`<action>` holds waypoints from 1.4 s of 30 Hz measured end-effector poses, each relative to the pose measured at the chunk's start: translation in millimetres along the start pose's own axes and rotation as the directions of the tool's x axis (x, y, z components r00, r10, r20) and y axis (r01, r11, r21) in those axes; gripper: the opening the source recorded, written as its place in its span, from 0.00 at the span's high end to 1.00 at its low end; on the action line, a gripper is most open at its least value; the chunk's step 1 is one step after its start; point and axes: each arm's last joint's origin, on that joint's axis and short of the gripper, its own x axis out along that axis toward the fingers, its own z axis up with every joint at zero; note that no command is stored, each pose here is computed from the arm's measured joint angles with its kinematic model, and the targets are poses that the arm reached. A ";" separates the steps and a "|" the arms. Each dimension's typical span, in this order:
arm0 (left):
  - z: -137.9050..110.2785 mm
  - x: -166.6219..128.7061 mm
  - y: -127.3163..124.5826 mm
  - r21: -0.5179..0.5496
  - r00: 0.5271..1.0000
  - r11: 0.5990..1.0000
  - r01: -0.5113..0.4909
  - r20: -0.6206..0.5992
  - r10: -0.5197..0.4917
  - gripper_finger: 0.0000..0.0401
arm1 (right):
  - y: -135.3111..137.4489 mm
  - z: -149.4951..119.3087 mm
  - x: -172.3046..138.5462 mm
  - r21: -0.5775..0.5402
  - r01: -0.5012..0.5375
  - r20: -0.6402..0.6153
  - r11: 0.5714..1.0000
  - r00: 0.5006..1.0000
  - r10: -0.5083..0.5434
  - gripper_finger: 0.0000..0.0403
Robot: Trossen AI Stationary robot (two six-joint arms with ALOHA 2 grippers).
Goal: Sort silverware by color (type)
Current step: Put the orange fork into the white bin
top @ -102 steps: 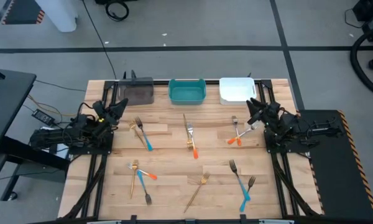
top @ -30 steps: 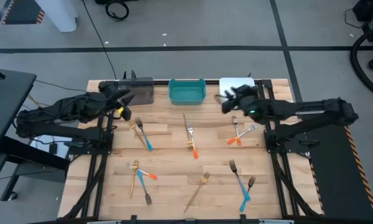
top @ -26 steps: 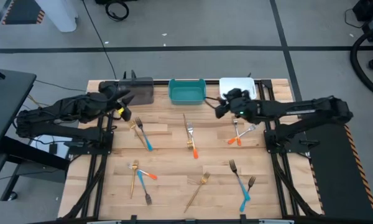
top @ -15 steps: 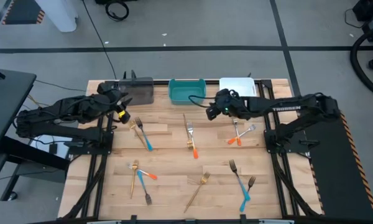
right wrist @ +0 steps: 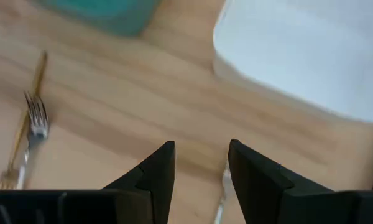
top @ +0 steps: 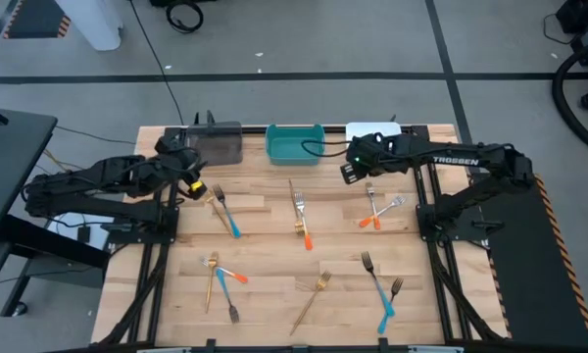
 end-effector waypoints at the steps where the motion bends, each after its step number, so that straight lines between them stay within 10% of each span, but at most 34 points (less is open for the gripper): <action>1: -2.9 3.2 -2.0 -0.007 1.000 1.000 -0.001 -0.005 0.001 0.64 | -0.6 -1.3 0.6 -0.004 0.004 -0.023 1.000 1.000 -0.004 0.61; 42: -3.1 6.5 -4.7 -0.002 1.000 1.000 0.004 0.015 -0.004 0.64 | 1.2 -25.9 29.3 -0.011 0.172 -0.453 0.985 0.877 -0.158 0.61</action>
